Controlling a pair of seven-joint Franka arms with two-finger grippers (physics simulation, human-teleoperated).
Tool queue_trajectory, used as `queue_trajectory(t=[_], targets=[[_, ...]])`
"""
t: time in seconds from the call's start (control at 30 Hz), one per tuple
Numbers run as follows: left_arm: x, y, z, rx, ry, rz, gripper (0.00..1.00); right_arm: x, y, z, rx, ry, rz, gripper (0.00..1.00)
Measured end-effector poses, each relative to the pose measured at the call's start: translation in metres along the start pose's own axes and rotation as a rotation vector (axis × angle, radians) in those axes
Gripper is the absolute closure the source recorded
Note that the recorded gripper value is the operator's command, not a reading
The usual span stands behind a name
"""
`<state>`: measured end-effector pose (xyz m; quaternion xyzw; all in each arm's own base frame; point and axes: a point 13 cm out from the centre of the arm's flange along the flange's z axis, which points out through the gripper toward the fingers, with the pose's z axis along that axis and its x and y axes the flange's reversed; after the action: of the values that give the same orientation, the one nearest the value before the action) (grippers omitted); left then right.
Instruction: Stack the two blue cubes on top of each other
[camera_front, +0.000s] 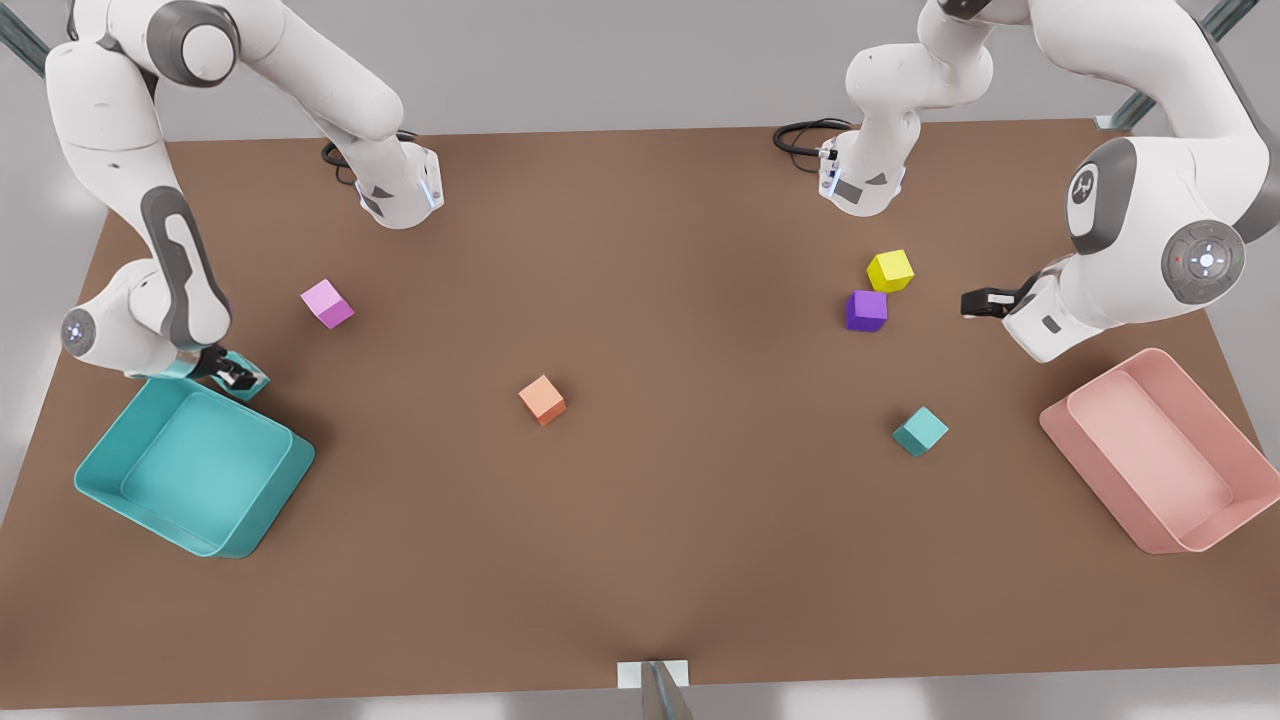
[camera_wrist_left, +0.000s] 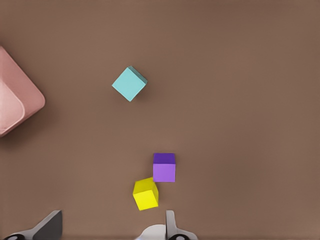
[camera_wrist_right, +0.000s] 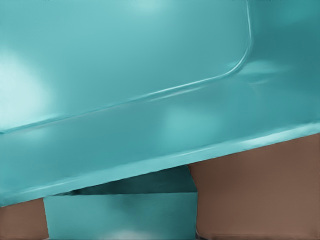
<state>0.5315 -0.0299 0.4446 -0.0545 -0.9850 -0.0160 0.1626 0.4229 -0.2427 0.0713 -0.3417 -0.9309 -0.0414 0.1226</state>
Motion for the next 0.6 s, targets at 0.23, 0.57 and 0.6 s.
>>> queue_trajectory(t=[0.23, 0.57, 0.6], targets=[[-0.001, -0.008, -0.004, -0.007, -0.009, 0.001, 0.00, 0.018, -0.037, -0.014, -0.009, 0.059, 0.000, 0.60], [0.000, -0.006, -0.004, -0.005, -0.007, -0.014, 0.00, 0.038, -0.048, -0.146, 0.005, 0.045, -0.081, 0.60], [0.001, -0.006, -0.004, -0.005, -0.004, -0.015, 0.00, 0.042, -0.038, -0.170, -0.005, 0.040, -0.095, 0.60]])
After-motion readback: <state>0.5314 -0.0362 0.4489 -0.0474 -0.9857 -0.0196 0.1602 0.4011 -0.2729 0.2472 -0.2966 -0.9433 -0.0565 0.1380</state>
